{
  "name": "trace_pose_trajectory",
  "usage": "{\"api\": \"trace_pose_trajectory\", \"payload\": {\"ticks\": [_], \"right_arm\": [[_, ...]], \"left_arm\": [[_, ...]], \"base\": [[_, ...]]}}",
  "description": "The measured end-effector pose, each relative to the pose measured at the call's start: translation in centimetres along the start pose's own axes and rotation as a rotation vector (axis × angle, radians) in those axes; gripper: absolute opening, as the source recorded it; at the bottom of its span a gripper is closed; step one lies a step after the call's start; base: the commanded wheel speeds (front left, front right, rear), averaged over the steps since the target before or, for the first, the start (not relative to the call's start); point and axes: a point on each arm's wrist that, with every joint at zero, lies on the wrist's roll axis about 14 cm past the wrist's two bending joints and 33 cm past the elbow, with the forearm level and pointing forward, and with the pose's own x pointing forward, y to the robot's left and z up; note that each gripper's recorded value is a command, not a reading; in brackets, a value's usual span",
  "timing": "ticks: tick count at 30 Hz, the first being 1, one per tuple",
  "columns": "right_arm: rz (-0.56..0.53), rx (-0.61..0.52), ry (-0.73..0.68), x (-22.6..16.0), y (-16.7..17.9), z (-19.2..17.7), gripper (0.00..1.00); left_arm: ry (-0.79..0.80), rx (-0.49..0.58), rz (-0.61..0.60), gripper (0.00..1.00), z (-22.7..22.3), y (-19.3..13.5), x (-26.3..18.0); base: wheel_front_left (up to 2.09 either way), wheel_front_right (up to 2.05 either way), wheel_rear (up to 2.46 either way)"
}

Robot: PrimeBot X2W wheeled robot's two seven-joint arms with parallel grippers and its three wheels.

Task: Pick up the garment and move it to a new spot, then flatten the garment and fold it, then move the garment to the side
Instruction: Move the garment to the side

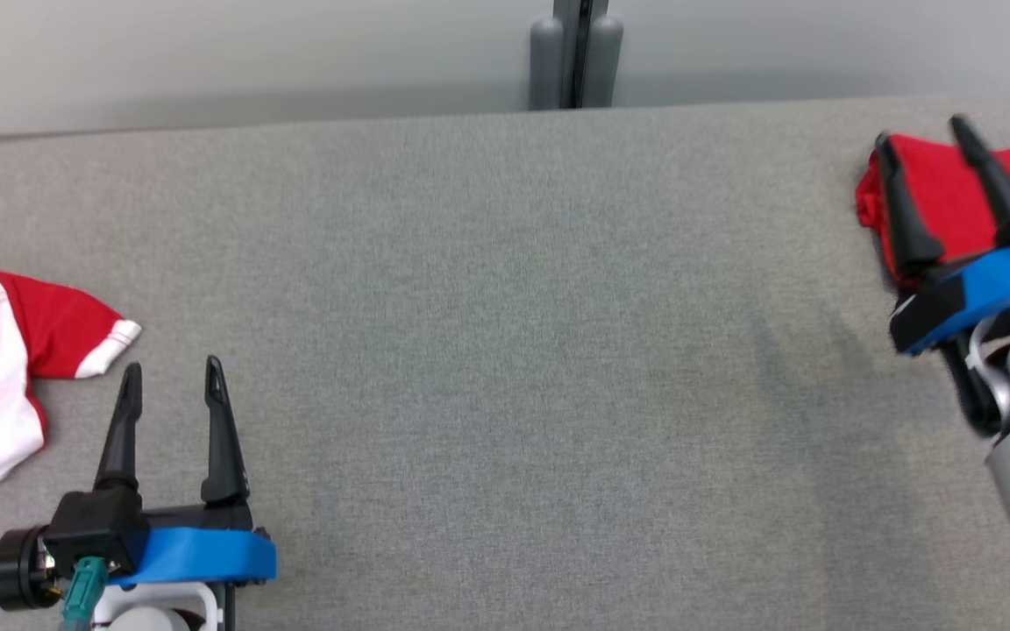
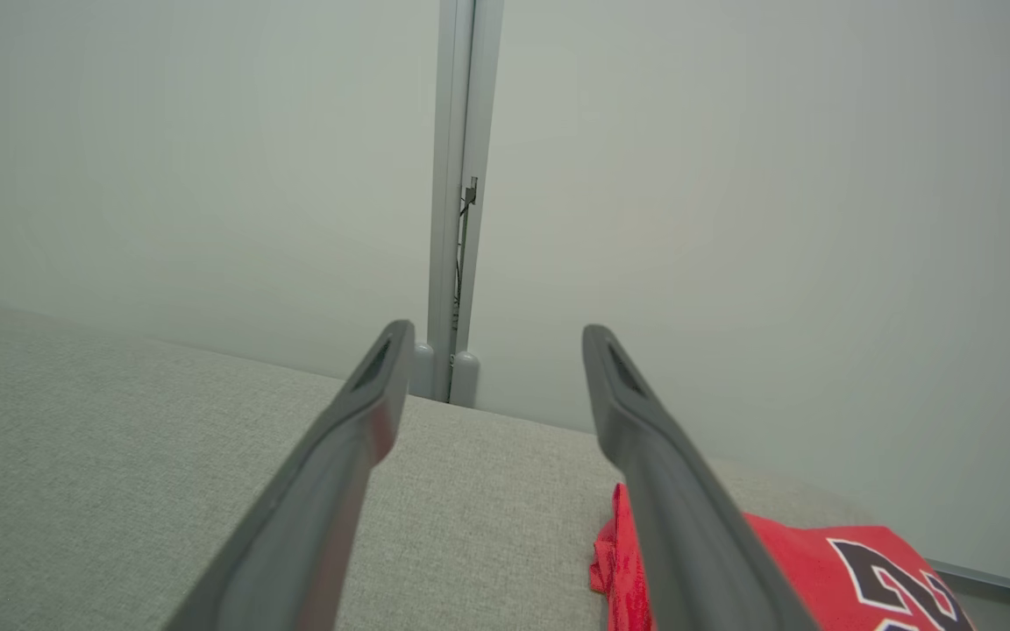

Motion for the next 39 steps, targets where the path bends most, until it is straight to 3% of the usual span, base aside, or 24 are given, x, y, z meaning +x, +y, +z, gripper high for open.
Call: {"api": "trace_pose_trajectory", "payload": {"ticks": [7,16,22,39], "right_arm": [[0.049,0.069,-0.043,-4.6,3.3,1.2,1.0],[0.013,0.16,-0.037,-9.0,4.4,0.0,1.0],[-0.007,0.238,-0.033,-10.8,6.2,-1.0,1.0],[-0.004,0.266,0.008,-12.8,9.5,-2.0,1.0]], "left_arm": [[-0.019,-0.012,0.009,1.0,1.1,0.0,-2.6],[-0.034,-0.022,0.021,1.0,1.8,0.2,-4.5],[-0.029,-0.023,0.029,1.0,1.7,0.4,-5.3],[-0.02,-0.022,0.046,1.0,1.4,1.1,-5.8]], "base": [[0.0,0.0,0.0],[0.0,0.0,0.0],[0.0,0.0,0.0],[0.0,0.0,0.0]]}}
